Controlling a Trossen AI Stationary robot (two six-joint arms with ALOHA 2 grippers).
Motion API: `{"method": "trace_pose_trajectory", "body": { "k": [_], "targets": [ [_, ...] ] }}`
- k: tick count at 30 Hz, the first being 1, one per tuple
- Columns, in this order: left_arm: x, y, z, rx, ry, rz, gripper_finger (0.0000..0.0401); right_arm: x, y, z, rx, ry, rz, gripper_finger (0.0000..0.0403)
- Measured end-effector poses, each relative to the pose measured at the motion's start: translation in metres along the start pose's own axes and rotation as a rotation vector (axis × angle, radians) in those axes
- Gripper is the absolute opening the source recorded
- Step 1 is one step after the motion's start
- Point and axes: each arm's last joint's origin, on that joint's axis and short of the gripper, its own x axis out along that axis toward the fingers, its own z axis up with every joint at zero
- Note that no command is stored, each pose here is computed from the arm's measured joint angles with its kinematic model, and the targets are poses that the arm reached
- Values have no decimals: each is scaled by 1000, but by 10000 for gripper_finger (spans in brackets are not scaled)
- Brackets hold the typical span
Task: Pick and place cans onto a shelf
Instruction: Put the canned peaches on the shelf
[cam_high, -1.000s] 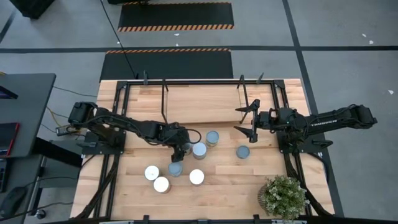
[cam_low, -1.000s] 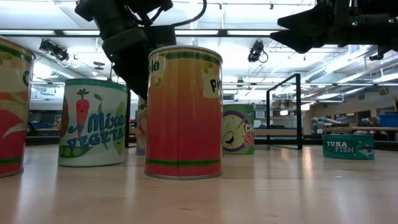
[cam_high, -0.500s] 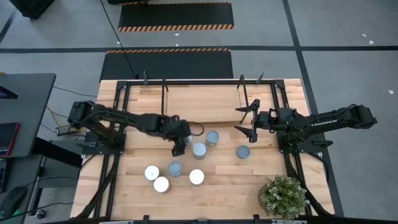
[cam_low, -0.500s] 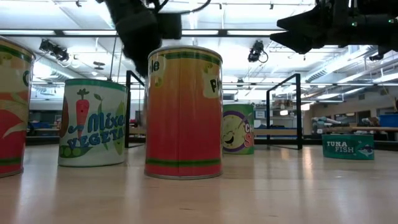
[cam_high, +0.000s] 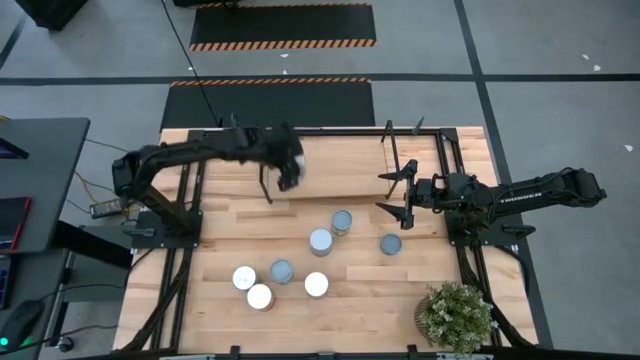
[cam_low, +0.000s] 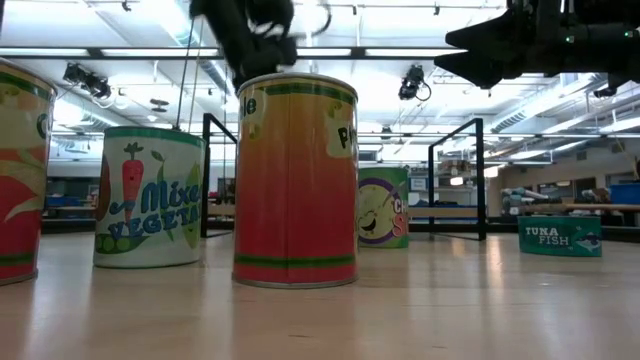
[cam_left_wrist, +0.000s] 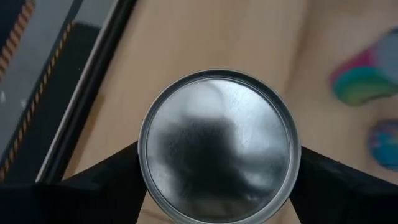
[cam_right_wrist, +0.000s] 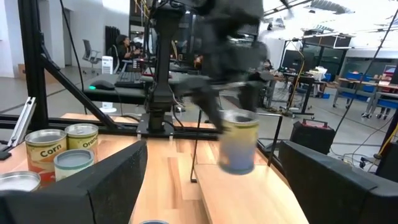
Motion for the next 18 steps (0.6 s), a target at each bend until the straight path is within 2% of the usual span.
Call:
{"method": "trace_pose_trajectory", "body": {
  "k": [3,10,14,18],
  "targets": [
    [3,23,-3,-31,4,1,321,0,0,1,-4,-13,-5,372],
    [8,55,-7,-60,-3,-33,321,0,-1,3,-7,-26,-32,372],
    [11,64,-7,-91,-29,-45,321,0,-1,2,-22,-19,-33,372],
    [11,62,-7,-95,-22,-57,322,0,-2,1,-29,-12,-35,372]
  ]
}}
